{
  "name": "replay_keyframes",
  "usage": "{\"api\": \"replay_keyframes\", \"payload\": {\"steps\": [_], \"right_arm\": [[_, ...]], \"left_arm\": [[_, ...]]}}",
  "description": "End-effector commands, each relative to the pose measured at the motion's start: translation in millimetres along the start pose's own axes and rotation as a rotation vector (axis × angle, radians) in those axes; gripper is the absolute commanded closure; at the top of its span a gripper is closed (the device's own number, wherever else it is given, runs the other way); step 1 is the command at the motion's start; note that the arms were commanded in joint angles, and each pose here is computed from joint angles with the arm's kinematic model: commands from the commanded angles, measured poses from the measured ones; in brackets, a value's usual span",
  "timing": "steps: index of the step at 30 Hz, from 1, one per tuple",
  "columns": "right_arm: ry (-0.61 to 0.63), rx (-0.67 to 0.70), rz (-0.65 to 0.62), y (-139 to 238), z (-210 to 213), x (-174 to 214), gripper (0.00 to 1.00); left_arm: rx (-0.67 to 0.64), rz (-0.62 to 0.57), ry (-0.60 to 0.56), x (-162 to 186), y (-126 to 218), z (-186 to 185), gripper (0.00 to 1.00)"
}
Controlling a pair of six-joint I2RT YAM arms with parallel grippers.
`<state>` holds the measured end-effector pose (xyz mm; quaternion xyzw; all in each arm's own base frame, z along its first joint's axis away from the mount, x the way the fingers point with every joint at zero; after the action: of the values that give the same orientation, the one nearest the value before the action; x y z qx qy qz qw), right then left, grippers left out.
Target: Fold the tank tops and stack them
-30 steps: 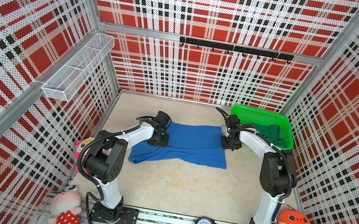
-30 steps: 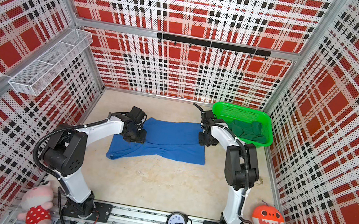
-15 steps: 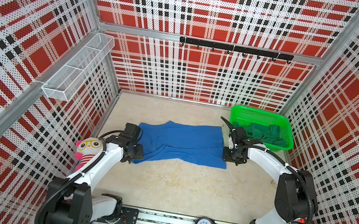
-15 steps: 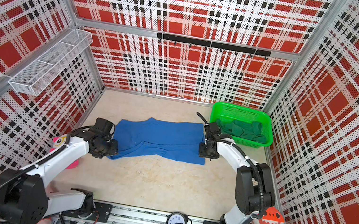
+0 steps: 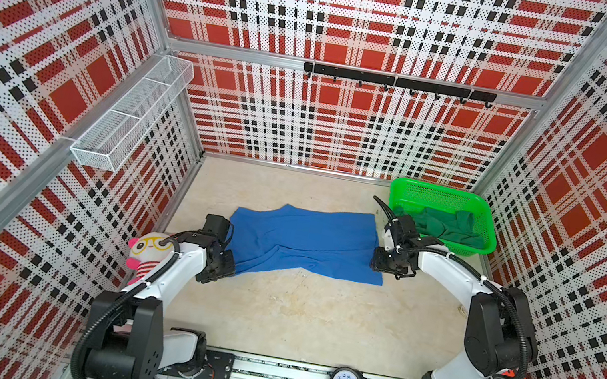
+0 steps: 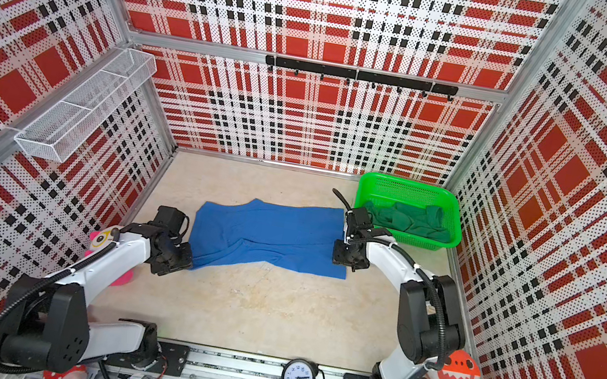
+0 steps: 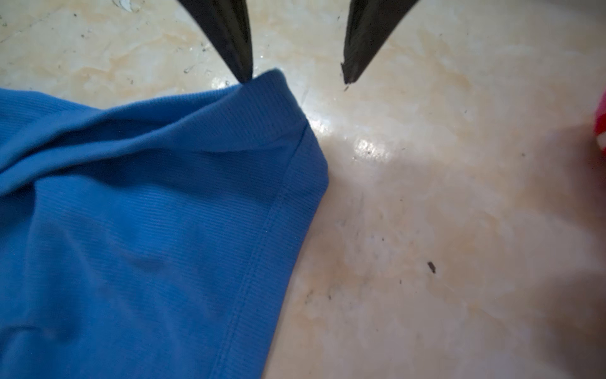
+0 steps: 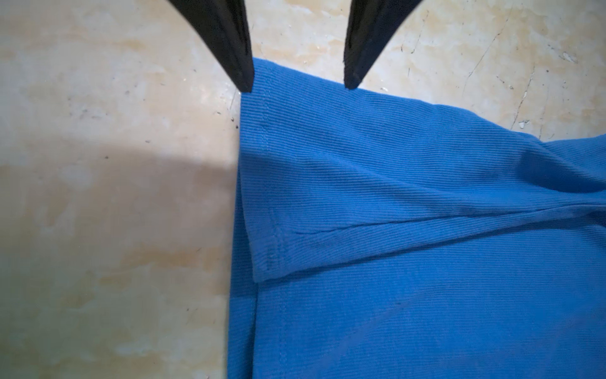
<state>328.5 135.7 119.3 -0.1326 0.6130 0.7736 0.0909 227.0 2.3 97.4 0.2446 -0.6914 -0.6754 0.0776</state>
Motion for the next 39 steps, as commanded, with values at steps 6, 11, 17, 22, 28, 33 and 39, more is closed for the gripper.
{"api": "replay_keyframes", "payload": {"steps": [6, 11, 17, 22, 28, 33, 39], "right_arm": [[-0.024, -0.049, 0.016, -15, 3, 7, 0.51], [-0.036, -0.044, 0.030, -23, 0, 10, 0.51], [-0.050, 0.024, 0.064, -40, -10, 15, 0.51], [-0.052, 0.158, 0.087, -49, -29, 21, 0.51], [-0.051, 0.239, 0.068, -49, -43, 17, 0.51], [-0.043, 0.244, 0.056, -53, -43, 12, 0.51], [-0.013, 0.177, -0.002, -39, -32, -1, 0.51]], "left_arm": [[0.009, 0.010, -0.025, -9, -3, -8, 0.68], [0.010, 0.016, -0.053, -17, -4, -15, 0.81], [-0.023, 0.007, -0.093, -34, 3, -15, 1.00], [-0.057, 0.032, -0.113, -47, 0, -9, 1.00], [-0.122, 0.054, -0.113, -72, -12, 4, 1.00], [-0.176, 0.063, -0.133, -92, -29, 1, 1.00], [-0.179, 0.090, -0.190, -104, -46, -10, 0.59]]}}
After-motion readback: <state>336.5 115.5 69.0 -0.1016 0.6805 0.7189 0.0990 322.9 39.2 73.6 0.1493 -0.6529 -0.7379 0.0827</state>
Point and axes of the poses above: each gripper's point midway between its finger pads, its own y axis back along the fingers, its own z axis along the line the jaws close on, x = y × z, the point moved 5 cm from there along y, back along the fingers
